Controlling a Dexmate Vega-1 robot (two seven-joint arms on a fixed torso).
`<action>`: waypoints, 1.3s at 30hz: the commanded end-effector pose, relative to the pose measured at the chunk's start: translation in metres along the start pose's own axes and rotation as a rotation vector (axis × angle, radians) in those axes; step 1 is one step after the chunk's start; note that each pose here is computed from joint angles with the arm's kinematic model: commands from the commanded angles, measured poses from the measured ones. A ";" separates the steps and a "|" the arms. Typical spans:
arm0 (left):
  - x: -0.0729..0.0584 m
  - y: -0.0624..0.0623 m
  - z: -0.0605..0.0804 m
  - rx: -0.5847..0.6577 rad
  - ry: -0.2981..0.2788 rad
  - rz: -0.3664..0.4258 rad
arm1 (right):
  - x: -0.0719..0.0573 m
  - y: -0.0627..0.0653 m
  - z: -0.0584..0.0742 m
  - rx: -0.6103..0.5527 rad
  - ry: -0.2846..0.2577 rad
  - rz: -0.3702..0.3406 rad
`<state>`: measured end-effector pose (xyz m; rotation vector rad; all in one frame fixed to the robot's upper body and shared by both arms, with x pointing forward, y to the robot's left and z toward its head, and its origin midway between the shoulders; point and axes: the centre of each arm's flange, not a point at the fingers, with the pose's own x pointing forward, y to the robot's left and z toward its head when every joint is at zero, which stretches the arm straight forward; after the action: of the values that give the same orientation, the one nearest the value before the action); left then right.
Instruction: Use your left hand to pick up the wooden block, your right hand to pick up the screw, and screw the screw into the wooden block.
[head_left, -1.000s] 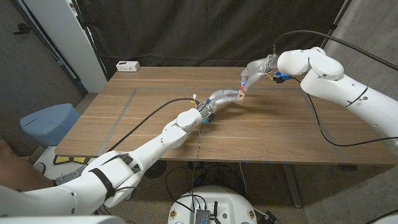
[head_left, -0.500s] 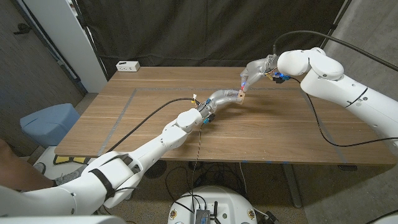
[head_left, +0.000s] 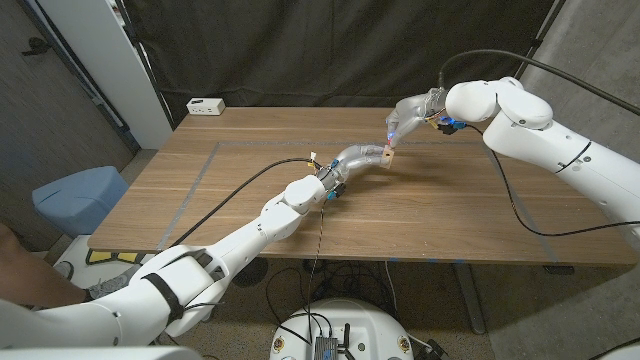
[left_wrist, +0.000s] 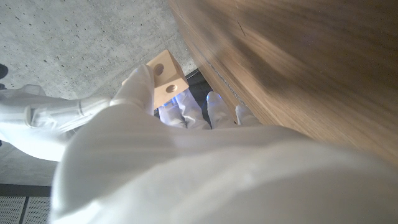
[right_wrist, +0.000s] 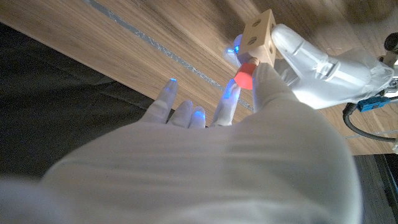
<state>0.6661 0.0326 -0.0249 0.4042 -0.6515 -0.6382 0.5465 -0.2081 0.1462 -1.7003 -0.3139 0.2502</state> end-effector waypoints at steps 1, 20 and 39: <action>-0.001 -0.001 -0.001 -0.001 0.002 0.001 | 0.000 0.002 0.000 0.010 -0.003 -0.002; -0.002 -0.002 -0.001 -0.002 0.002 -0.001 | -0.001 0.005 -0.001 0.027 0.000 -0.020; -0.006 -0.004 0.000 -0.002 -0.003 0.005 | -0.005 0.006 0.001 0.025 0.007 -0.040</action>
<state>0.6625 0.0323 -0.0284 0.4016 -0.6509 -0.6386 0.5443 -0.2100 0.1403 -1.6681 -0.3301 0.2327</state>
